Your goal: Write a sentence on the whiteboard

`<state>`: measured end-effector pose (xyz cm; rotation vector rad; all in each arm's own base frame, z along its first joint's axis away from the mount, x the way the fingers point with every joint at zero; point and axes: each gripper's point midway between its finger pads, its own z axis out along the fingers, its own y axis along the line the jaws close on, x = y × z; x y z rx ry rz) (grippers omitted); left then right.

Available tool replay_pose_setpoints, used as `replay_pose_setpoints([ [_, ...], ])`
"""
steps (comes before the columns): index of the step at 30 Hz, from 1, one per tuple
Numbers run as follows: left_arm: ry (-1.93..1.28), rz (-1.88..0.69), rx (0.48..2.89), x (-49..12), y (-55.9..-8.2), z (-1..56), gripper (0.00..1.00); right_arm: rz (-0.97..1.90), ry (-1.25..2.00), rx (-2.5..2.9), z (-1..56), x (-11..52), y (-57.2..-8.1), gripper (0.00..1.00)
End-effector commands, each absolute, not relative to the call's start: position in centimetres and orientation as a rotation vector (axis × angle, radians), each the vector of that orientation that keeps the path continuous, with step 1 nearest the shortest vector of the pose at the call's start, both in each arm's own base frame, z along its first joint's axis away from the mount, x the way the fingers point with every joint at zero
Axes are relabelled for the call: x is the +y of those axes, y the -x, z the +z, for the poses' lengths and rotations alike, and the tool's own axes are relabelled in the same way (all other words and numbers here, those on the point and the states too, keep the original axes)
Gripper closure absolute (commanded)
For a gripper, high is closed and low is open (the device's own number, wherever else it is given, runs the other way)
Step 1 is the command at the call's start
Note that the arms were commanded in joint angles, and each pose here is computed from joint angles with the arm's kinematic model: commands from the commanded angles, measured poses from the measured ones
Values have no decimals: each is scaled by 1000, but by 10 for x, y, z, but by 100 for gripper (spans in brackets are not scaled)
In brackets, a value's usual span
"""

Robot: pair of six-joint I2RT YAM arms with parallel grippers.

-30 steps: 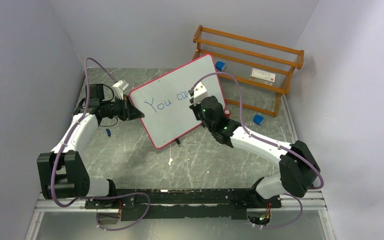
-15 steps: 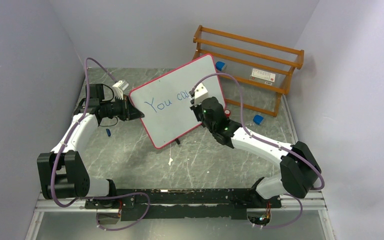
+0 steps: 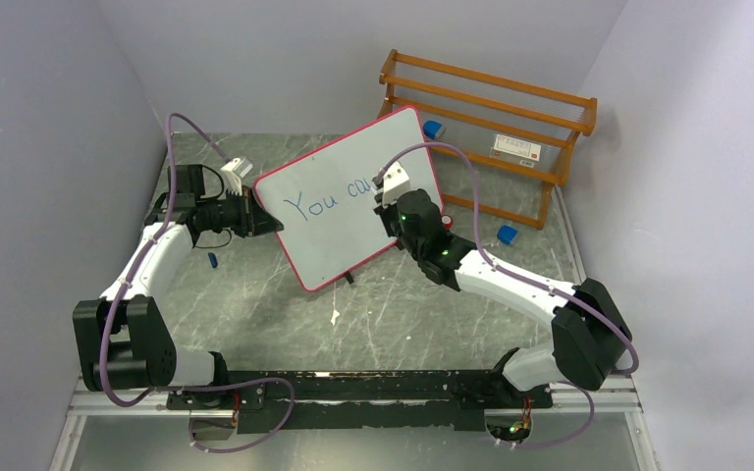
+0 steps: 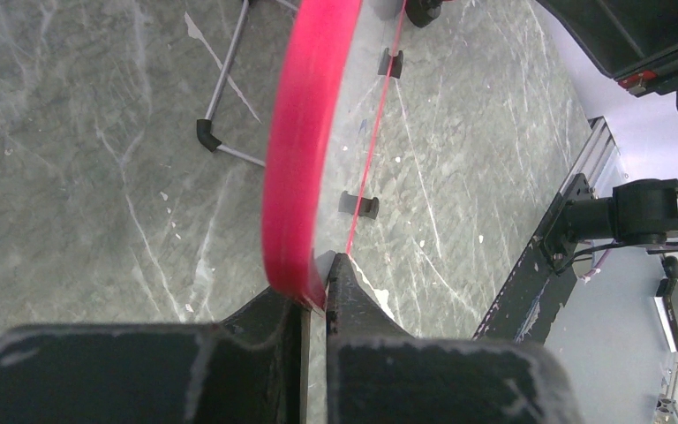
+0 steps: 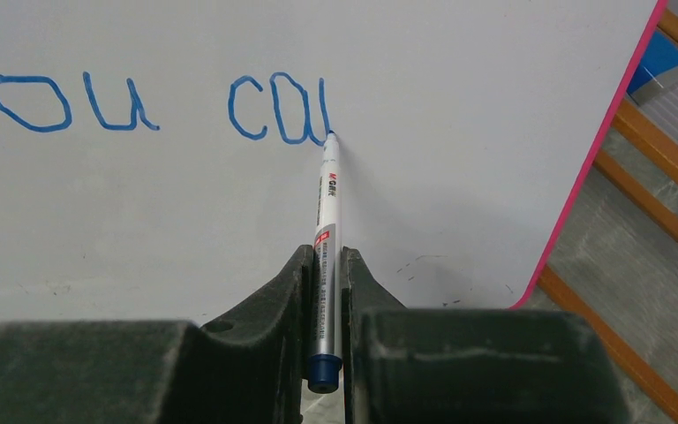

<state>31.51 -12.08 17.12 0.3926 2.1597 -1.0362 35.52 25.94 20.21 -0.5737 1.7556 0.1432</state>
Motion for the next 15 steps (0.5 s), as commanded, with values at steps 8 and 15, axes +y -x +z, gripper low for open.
replay_pose_setpoints([
  [8,-378,-796,2190,-91,-334,151,95,186,532,1680,234,271,-367,100],
  [15,-379,-796,2191,-91,-335,151,95,174,541,1692,228,272,-369,100],
])
